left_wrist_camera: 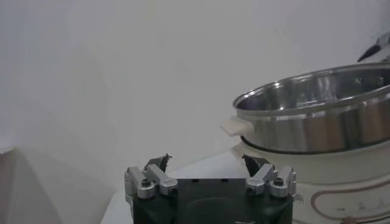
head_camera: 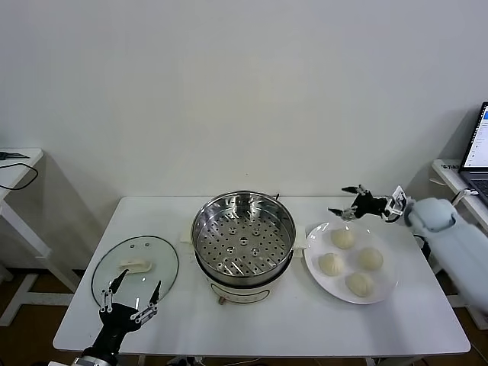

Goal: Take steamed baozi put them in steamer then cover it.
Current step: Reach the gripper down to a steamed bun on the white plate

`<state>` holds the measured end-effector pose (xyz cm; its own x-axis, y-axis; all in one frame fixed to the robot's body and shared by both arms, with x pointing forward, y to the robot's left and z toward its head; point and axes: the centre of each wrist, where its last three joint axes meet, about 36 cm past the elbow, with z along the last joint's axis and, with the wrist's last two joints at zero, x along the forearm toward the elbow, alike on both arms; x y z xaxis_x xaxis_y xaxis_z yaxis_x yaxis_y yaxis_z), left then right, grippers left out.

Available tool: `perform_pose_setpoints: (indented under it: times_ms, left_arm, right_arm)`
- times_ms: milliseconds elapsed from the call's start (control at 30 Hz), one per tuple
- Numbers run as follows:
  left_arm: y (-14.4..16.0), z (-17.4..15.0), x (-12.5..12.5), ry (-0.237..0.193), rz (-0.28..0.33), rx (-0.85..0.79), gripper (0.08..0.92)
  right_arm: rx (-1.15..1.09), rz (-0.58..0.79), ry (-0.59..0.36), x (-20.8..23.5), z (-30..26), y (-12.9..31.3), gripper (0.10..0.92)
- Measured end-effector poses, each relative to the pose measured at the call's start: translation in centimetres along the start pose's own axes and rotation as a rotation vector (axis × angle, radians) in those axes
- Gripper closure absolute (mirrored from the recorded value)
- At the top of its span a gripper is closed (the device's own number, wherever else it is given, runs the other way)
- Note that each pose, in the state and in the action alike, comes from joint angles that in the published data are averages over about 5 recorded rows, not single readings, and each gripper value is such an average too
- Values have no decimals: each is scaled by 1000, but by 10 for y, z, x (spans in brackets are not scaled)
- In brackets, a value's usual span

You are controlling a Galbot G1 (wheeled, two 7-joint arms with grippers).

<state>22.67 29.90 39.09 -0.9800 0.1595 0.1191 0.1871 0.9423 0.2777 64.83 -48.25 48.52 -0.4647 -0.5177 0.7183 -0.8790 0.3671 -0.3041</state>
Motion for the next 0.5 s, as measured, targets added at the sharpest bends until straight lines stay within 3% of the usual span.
perform_pose_setpoints:
  times_ms: [233, 500]
  left_arm:
    - [0, 1, 3, 10, -11, 0, 177]
    - [-3, 4, 7, 21, -19, 3, 177]
  right_arm:
    - [113, -192, 196, -15, -17, -24, 200]
    - [197, -295, 333, -45, -36, -34, 200]
